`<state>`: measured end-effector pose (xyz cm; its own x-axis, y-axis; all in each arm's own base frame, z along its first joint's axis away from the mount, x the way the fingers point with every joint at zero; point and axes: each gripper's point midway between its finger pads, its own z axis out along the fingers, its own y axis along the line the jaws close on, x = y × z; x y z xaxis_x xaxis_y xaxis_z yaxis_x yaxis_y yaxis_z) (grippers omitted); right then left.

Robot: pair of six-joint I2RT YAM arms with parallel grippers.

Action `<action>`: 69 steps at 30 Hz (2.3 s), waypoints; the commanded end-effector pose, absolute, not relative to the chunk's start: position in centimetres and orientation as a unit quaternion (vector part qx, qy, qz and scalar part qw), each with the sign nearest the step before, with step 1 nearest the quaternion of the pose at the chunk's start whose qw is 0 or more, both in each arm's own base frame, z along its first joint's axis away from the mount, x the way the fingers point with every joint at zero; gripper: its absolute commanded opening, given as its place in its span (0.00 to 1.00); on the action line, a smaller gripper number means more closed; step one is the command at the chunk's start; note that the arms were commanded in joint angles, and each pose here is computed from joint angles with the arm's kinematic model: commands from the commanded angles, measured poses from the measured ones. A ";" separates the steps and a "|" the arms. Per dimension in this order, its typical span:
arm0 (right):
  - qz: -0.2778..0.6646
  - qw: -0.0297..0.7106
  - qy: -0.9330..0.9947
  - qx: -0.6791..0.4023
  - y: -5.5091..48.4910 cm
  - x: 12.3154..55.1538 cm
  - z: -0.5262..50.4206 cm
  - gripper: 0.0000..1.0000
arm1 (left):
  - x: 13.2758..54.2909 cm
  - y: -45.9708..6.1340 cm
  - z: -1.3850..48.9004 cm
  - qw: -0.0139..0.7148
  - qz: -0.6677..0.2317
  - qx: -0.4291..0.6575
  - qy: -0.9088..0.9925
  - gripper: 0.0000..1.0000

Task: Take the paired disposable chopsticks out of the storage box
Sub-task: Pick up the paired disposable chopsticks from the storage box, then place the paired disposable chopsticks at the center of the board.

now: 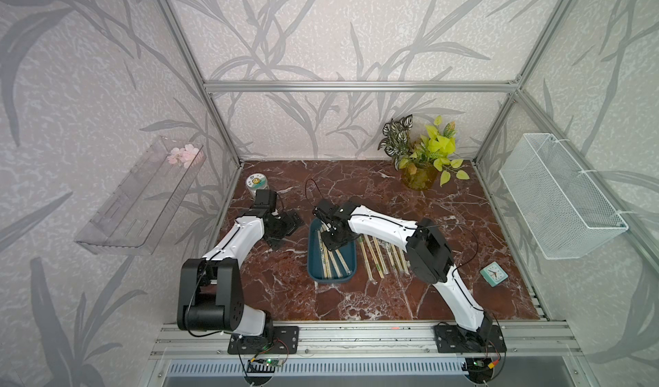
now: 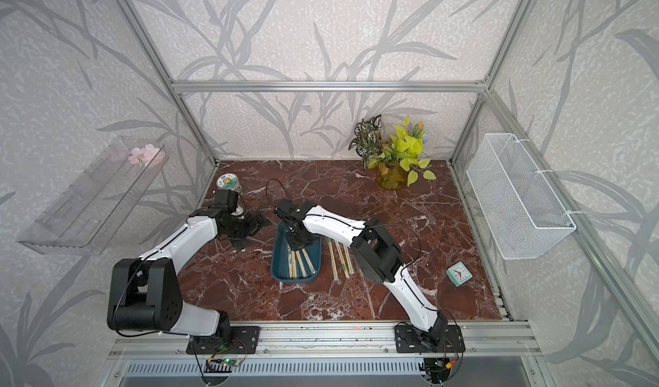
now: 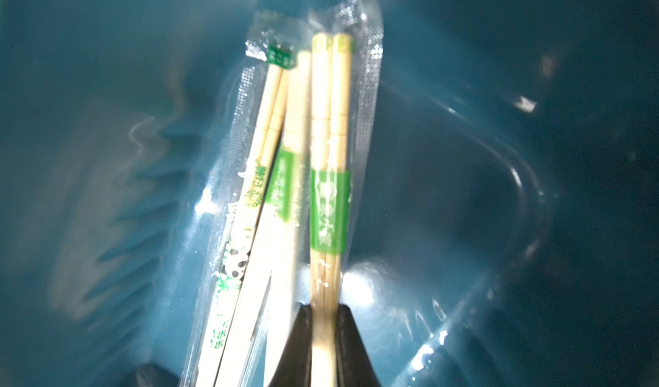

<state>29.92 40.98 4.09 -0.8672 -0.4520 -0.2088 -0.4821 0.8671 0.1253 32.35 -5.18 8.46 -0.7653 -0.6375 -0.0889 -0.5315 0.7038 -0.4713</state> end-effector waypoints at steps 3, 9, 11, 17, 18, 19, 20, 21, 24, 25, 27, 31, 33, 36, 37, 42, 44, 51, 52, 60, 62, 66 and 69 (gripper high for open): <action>0.104 0.112 0.961 -0.229 40.7 30.5 7.0 0.07 | 32.1 -5.1 8.1 0.117 -0.213 -0.319 0.916 0.99; 0.120 0.126 0.960 -0.221 41.0 31.0 8.7 0.07 | 32.1 -5.1 8.0 0.116 -0.213 -0.320 0.916 0.99; 0.129 0.131 0.959 -0.217 41.1 31.2 9.5 0.07 | 32.2 -5.1 8.0 0.116 -0.213 -0.320 0.916 0.99; 0.157 0.152 0.957 -0.191 40.7 32.6 12.2 0.07 | 32.3 -5.1 8.1 0.117 -0.214 -0.320 0.915 0.99; 0.159 0.156 0.957 -0.187 40.5 32.9 12.6 0.07 | 32.4 -5.1 8.1 0.117 -0.214 -0.321 0.915 0.99; 0.161 0.157 0.957 -0.183 40.3 33.2 12.8 0.07 | 32.4 -5.2 8.0 0.117 -0.215 -0.320 0.915 0.99; 0.162 0.158 0.957 -0.182 40.1 33.4 12.9 0.08 | 32.4 -5.1 8.1 0.117 -0.215 -0.321 0.915 0.99; 0.163 0.158 0.957 -0.180 40.0 33.6 13.0 0.07 | 32.4 -5.1 8.0 0.116 -0.214 -0.322 0.915 0.99; 0.162 0.159 0.958 -0.175 39.4 33.9 13.1 0.07 | 32.5 -5.1 8.1 0.118 -0.216 -0.323 0.914 0.99; 0.163 0.160 0.958 -0.171 39.3 34.0 13.2 0.07 | 32.6 -5.1 8.2 0.119 -0.215 -0.324 0.914 0.99; 0.168 0.161 0.959 -0.160 38.7 34.2 13.3 0.07 | 32.6 -5.1 8.2 0.119 -0.215 -0.323 0.914 0.99; 0.178 0.171 0.959 -0.140 37.5 35.0 14.2 0.06 | 32.5 -5.1 8.1 0.117 -0.214 -0.325 0.914 0.99; 0.178 0.175 0.959 -0.131 36.6 35.4 14.5 0.06 | 32.5 -5.1 8.0 0.116 -0.214 -0.324 0.914 0.99; 0.176 0.177 0.961 -0.120 35.1 35.6 14.7 0.06 | 32.6 -5.1 8.1 0.117 -0.215 -0.324 0.914 0.99; 0.175 0.178 0.961 -0.115 34.5 35.8 14.7 0.06 | 32.7 -5.1 8.1 0.117 -0.215 -0.324 0.914 0.99; 0.163 0.166 0.968 -0.096 32.0 35.3 13.1 0.06 | 32.8 -5.2 8.1 0.116 -0.216 -0.324 0.914 0.99; 0.158 0.159 0.970 -0.092 31.4 34.9 12.3 0.06 | 32.9 -5.2 8.1 0.116 -0.216 -0.324 0.914 0.99; 0.164 0.124 0.976 -0.074 31.0 33.0 9.2 0.06 | 32.7 -5.2 8.0 0.114 -0.216 -0.325 0.914 0.99; 0.164 0.120 0.977 -0.072 30.9 32.8 8.8 0.06 | 32.8 -5.3 8.0 0.114 -0.217 -0.325 0.913 0.99; 0.168 0.090 0.979 -0.068 31.7 31.0 6.4 0.06 | 32.6 -5.2 8.1 0.116 -0.216 -0.326 0.913 0.99; 0.169 0.084 0.980 -0.068 31.9 30.7 6.0 0.06 | 32.6 -5.2 8.1 0.116 -0.216 -0.327 0.913 0.99; 0.166 0.075 0.980 -0.074 32.1 30.1 5.3 0.06 | 32.6 -5.3 8.1 0.116 -0.216 -0.326 0.913 0.99; 0.164 0.069 0.981 -0.078 32.3 29.7 4.8 0.06 | 32.6 -5.3 8.1 0.116 -0.216 -0.327 0.913 0.99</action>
<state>30.27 32.14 5.76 -0.9746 -0.1276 -0.1839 -0.1812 0.9320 0.3139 32.38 -5.27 7.72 -0.7639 -0.6419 -0.0661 -0.5462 0.6977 -0.4635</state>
